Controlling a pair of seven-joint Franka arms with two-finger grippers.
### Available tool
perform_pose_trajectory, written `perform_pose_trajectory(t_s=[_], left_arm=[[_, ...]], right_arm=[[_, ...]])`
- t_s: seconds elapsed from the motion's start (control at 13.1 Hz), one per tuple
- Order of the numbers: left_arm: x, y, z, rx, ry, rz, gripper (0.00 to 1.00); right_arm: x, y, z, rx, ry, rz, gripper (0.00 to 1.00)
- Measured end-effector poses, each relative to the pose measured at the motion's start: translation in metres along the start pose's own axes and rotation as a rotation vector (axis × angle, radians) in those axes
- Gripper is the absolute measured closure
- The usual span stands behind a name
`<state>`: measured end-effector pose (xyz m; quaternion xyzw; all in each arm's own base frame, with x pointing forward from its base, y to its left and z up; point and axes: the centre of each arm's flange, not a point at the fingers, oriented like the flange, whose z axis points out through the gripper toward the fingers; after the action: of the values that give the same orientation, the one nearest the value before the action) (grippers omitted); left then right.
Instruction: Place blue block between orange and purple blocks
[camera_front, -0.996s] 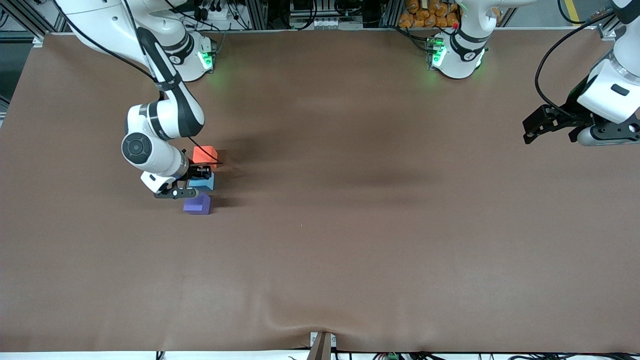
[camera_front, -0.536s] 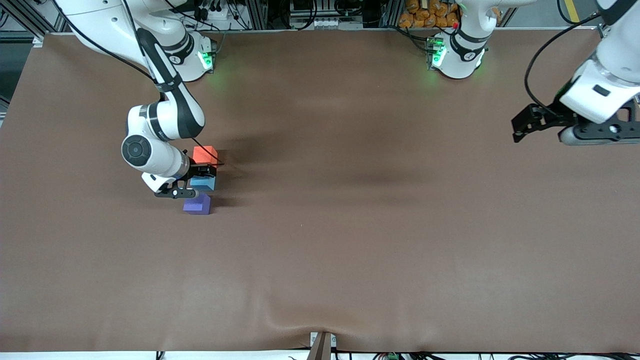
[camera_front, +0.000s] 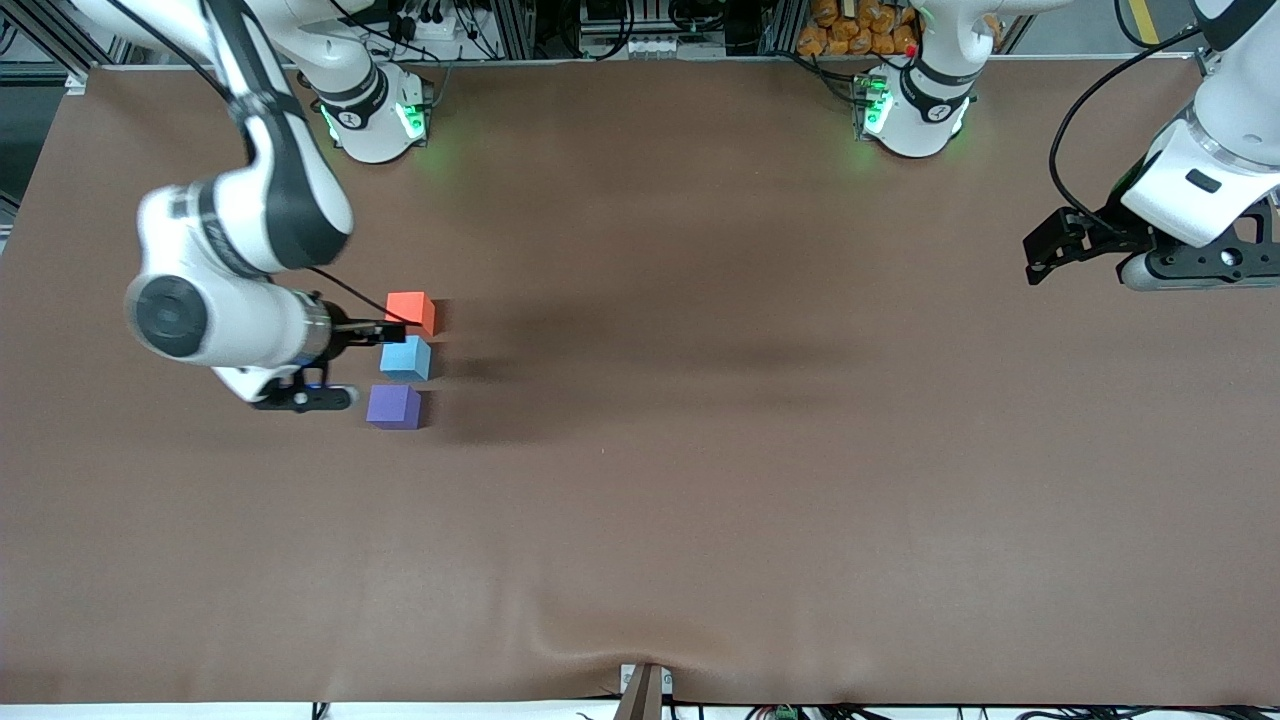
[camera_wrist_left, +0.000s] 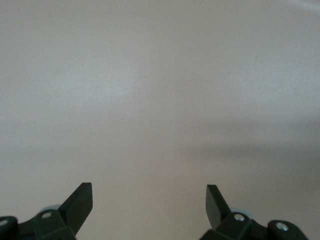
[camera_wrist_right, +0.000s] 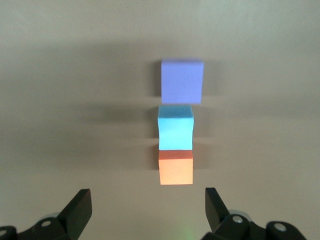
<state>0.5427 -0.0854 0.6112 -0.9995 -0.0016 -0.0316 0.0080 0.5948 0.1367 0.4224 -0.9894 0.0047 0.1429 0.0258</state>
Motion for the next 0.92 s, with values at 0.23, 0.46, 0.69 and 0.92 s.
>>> perform_pose_trajectory(t_s=[0.23,0.46,0.69,0.92], left_arm=[[0.000,0.000,-0.001,0.000,0.002,0.000,0.00],[-0.001,-0.001,-0.001,0.001,-0.005,0.000,0.00],[-0.002,-0.003,-0.001,0.002,-0.008,-0.004,0.00],[-0.004,-0.004,-0.005,0.002,-0.002,-0.005,0.00]], right_arm=[[-0.001,0.046,-0.085,0.035,0.066,0.062,0.00],[-0.011,0.105,-0.141,0.065,0.108,0.129,0.00],[-0.028,0.110,-0.176,0.071,0.122,0.127,0.00],[-0.053,0.089,-0.207,0.047,0.171,0.090,0.00]])
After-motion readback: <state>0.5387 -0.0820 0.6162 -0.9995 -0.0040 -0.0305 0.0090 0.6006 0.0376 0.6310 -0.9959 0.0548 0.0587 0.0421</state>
